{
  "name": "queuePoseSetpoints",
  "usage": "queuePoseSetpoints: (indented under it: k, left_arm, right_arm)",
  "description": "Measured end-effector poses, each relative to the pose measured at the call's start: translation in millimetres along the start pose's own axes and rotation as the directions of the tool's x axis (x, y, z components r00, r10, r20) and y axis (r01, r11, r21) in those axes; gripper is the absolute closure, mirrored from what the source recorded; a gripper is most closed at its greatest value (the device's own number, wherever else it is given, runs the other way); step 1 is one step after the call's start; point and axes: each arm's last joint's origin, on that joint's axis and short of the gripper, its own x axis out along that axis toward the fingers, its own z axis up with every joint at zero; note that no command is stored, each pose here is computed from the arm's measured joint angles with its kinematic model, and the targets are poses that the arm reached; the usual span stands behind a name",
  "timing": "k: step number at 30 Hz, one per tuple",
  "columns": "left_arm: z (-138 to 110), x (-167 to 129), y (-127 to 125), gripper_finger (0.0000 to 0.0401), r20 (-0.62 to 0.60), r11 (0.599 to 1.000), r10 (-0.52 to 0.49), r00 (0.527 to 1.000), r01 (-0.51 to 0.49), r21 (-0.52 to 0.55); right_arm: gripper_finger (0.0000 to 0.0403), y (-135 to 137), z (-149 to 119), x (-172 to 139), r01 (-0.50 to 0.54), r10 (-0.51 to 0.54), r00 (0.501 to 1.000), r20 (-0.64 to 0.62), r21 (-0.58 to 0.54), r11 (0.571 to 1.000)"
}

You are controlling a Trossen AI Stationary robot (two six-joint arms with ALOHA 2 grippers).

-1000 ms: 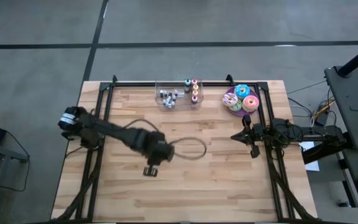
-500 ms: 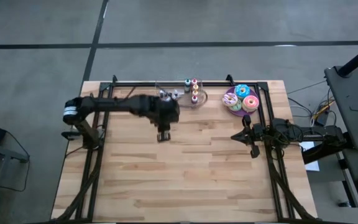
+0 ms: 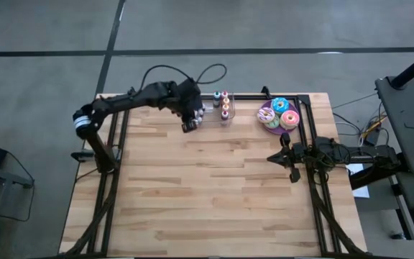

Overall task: Pick & Place food coloring
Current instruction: Put the small green food coloring bottle into the transparent bin

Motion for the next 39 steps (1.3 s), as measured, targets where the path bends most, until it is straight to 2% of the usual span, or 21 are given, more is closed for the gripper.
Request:
queuePoseSetpoints:
  k: [7,15,27,39]
  left_arm:
    - [-2.5,0.8,21.7,0.0352,0.02,0.999,0.026,0.999,-0.025,-0.035]
    - [2.1,8.7,35.2,0.0352,0.048,0.996,0.029,0.998,-0.025,-0.085]
    - [45.6,36.3,50.7,0.0352,0.092,0.996,-0.009,0.996,0.018,-0.093]
    - [64.1,80.0,58.1,0.0352,-0.006,0.993,-0.05,0.999,0.049,-0.104]
  right_arm:
    - [0.0394,0.0,0.0,0.0,0.0,0.0,1.0,0.0,0.0,1.0]
    - [0.0394,0.0,0.0,0.0,0.0,0.0,1.0,0.0,0.0,1.0]
    - [0.0394,0.0,0.0,0.0,0.001,-0.001,1.0,0.0,0.0,1.0]
    - [0.0394,0.0,0.0,0.0,0.0,0.0,1.0,0.0,0.0,1.0]
